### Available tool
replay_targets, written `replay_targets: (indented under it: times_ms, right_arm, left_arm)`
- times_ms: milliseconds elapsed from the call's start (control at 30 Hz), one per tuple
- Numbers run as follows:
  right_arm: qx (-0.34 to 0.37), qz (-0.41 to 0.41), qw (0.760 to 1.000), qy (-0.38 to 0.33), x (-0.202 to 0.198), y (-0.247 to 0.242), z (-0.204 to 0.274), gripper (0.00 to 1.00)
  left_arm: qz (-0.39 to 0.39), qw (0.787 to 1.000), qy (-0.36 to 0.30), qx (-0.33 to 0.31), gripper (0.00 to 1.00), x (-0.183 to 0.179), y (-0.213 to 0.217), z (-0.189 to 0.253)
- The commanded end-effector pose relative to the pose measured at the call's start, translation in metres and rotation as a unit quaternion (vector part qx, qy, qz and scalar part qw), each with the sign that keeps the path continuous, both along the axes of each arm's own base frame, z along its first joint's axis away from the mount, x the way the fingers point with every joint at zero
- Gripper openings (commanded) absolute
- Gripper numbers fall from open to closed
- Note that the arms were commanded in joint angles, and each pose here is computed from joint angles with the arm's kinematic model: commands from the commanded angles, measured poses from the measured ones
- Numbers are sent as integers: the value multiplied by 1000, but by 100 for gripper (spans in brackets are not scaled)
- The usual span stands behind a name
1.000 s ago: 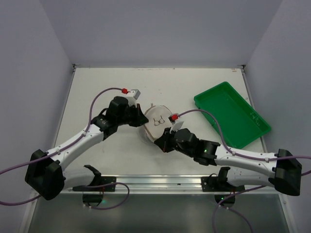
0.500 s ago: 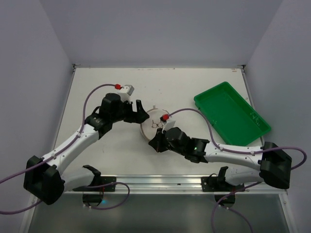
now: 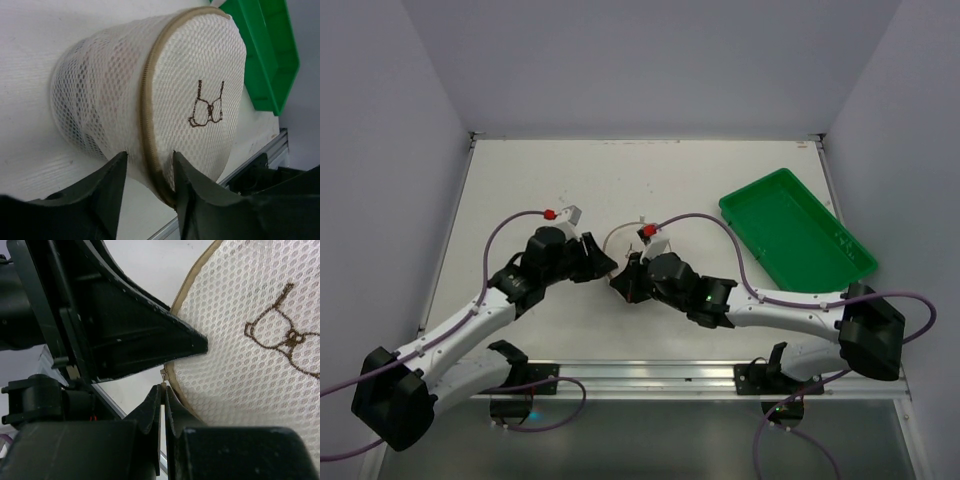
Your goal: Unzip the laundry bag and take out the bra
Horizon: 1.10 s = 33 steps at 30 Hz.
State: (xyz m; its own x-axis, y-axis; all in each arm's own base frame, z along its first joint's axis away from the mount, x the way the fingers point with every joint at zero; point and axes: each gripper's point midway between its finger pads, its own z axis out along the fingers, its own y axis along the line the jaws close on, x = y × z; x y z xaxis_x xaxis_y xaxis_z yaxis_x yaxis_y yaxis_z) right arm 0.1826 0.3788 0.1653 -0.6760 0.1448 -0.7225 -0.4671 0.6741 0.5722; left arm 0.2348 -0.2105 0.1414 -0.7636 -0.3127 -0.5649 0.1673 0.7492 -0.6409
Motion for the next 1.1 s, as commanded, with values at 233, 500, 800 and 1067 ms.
replay_targets:
  times_ms: [233, 500, 800, 1067]
  right_arm:
    - [3, 0, 1000, -24, -5, -18, 9, 0]
    - [-19, 21, 999, -21, -20, -41, -4, 0]
    - [-31, 39, 999, -19, -28, -45, -8, 0]
    - [0, 44, 999, -15, -21, -18, 6, 0]
  left_arm:
    - [5, 999, -43, -8, 0, 16, -15, 22]
    - [-42, 994, -79, 66, 0, 40, -13, 17]
    - [-122, 971, -149, 143, 0, 79, -10, 34]
    - [-114, 977, -127, 128, 30, 77, -11, 35]
